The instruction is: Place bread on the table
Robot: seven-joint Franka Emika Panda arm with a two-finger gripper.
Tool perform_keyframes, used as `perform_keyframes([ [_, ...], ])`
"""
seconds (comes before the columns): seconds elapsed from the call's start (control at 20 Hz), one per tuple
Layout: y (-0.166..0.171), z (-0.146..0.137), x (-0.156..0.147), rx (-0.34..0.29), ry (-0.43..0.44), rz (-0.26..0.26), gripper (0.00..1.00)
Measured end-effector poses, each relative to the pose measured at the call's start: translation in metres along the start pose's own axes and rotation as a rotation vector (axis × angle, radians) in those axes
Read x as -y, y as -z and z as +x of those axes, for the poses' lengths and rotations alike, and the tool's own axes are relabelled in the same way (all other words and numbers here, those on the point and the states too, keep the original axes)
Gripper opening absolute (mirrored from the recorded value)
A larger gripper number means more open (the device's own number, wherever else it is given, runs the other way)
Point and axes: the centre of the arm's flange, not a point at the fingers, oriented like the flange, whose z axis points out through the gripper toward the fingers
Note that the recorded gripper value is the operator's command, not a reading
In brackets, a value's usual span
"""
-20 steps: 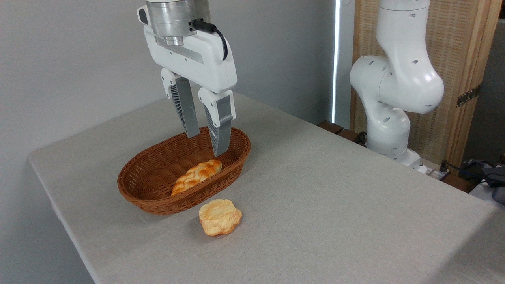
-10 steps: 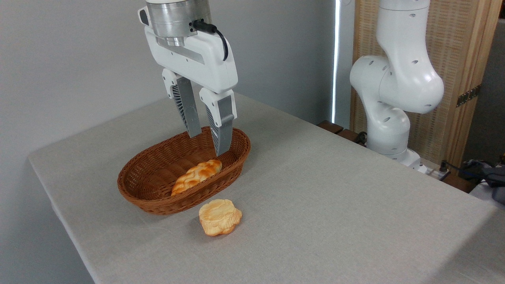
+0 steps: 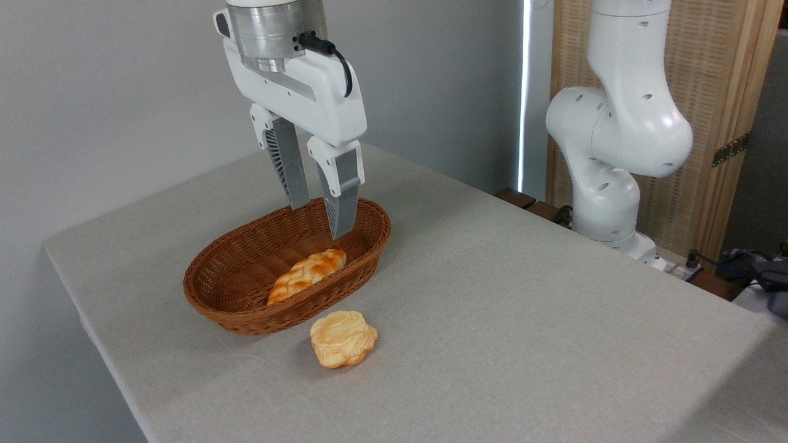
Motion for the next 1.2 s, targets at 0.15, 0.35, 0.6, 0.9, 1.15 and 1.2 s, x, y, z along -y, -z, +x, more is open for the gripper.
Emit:
perform_keyframes([
  [0.15,-0.001,0.000,-0.005,-0.002,-0.007,-0.007,1.00],
  [0.35,0.000,-0.004,-0.023,-0.007,-0.026,-0.016,1.00],
  [0.6,-0.008,-0.003,-0.048,-0.049,-0.044,-0.026,1.00],
  [0.9,-0.031,0.018,-0.066,-0.100,0.038,-0.017,1.00],
  [1.15,-0.067,0.059,-0.106,-0.124,0.123,-0.013,1.00],
  [1.2,-0.080,0.068,-0.116,-0.128,0.129,-0.010,1.00],
])
